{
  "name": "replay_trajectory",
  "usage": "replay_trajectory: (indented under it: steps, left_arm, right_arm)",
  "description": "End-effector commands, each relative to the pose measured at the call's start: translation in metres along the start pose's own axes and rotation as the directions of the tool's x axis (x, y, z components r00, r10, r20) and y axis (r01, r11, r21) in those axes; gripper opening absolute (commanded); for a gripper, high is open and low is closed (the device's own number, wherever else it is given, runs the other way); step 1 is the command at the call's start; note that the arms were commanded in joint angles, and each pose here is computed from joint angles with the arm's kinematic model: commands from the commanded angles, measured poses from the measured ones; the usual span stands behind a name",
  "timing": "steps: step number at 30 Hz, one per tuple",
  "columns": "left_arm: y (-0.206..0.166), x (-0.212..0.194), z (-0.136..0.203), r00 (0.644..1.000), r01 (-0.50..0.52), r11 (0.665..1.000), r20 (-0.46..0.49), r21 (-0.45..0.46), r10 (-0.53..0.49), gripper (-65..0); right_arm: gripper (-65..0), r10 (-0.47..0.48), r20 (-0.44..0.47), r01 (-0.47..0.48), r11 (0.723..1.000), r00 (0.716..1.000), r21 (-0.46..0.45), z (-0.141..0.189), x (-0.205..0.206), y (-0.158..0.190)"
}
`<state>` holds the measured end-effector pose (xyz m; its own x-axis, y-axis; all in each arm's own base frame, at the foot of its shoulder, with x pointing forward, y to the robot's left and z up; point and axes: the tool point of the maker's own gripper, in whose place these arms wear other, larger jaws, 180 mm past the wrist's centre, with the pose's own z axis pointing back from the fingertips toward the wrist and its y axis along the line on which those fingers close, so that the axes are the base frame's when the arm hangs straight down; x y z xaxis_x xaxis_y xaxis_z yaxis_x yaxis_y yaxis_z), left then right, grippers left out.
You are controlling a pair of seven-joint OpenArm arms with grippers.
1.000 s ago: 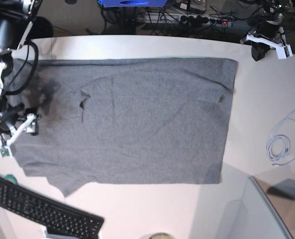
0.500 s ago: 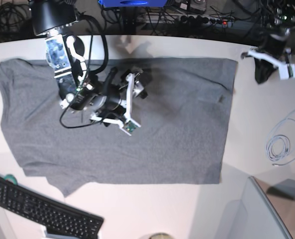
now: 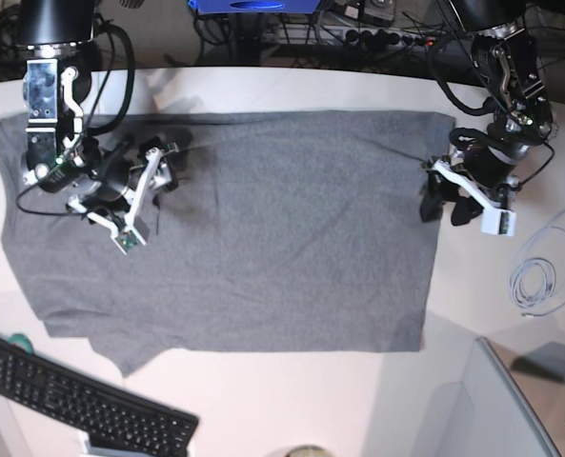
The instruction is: Layout the t-shirt on the table in an organized manner, then fold the t-shirt properly
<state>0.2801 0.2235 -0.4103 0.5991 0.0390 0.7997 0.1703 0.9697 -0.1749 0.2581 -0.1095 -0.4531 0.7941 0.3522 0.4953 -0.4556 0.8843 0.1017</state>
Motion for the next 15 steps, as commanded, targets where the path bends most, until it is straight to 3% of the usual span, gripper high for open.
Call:
replay_trajectory:
  steps: [1,12,15]
  left_arm:
    - [-0.002,0.011,-0.003,0.999,0.007,1.000,0.033,-0.019,-0.006,-33.2]
    - [0.001,-0.022,-0.020,0.997,-0.052,0.998,-0.060,-0.045,0.049,-64.3]
    - [0.006,-0.026,-0.020,0.996,-0.058,0.998,-0.073,-0.039,0.055,-65.0]
  right_arm:
    - [-24.0,-0.005,0.061,0.006,1.000,0.998,-0.009,0.005,0.017,-0.007]
    - [-24.0,-0.042,0.057,0.044,0.999,0.998,-0.030,0.009,0.009,-0.017]
    - [-24.0,-0.043,0.055,0.044,0.999,0.998,-0.029,0.009,0.008,-0.017]
